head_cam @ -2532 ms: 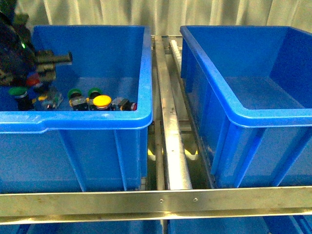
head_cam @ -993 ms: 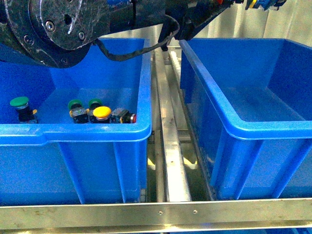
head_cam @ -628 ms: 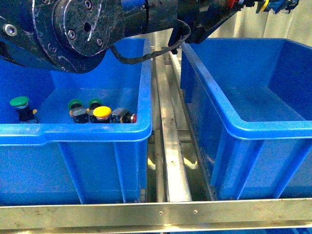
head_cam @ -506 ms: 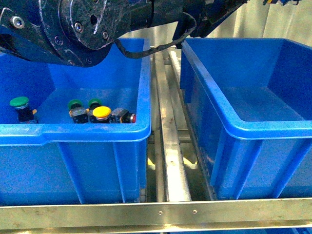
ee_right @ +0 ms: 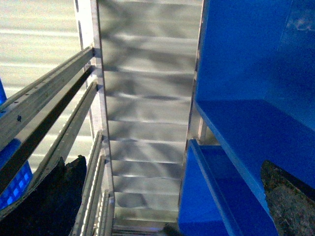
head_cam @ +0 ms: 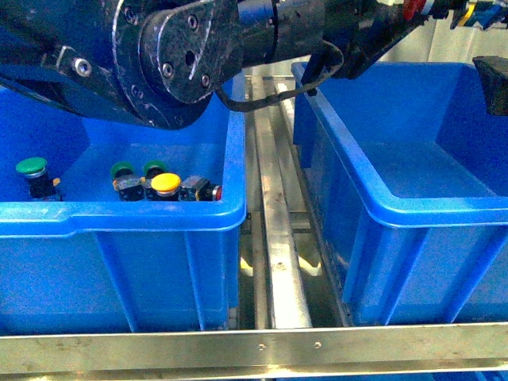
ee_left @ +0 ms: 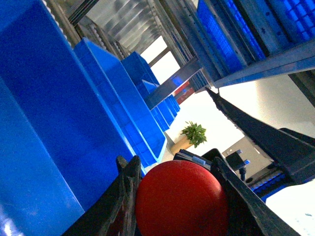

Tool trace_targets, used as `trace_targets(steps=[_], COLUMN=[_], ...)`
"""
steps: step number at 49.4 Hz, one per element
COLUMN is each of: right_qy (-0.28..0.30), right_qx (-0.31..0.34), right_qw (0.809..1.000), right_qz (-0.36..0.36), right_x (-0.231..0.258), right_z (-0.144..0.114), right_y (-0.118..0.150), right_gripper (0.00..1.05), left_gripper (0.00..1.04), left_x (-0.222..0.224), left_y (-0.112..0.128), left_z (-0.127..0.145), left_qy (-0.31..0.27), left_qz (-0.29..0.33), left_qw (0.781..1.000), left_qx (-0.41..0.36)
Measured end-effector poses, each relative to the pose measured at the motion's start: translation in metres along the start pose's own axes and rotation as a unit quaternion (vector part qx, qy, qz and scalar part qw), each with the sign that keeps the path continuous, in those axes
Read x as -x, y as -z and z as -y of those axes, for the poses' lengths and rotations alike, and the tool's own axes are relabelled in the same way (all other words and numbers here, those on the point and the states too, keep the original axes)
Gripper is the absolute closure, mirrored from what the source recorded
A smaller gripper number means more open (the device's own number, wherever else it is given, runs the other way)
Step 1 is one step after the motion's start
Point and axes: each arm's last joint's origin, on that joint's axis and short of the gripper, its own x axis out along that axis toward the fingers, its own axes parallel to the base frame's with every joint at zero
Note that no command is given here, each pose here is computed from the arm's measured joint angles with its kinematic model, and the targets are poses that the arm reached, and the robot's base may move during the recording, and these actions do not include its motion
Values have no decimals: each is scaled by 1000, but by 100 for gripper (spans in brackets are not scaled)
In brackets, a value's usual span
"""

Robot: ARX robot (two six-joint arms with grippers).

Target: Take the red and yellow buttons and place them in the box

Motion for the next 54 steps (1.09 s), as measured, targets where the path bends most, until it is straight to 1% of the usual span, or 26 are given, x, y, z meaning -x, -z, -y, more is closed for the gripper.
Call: trace_targets(steps=[12, 31, 33, 34, 48, 49, 54], right_qy=[-2, -1, 0, 1, 18, 19, 27], right_qx=[-7, -10, -9, -9, -3, -3, -4], right_qw=[1000, 1000, 1000, 1000, 1000, 1000, 999], right_qz=[-4, 1, 2, 2, 13, 14, 19], right_x=[4, 6, 6, 6, 6, 6, 6], right_z=[-5, -8, -8, -8, 1, 1, 6], right_y=[3, -3, -3, -4, -11, -12, -16], right_gripper=[3, 3, 7, 12, 62, 63, 64], left_gripper=[71, 71, 71, 71, 71, 71, 71], left_x=[-4, -10, -11, -13, -22, -22, -25], left_y=[11, 16, 15, 15, 15, 16, 19], left_z=[-9, -15, -15, -14, -10, -11, -13], left_qy=[-7, -20, -18, -17, -16, -17, -19], left_qz=[-3, -13, -13, -13, -12, -12, -17], left_qw=[1000, 999, 999, 999, 999, 999, 999], left_qx=[12, 27, 27, 26, 25, 26, 27])
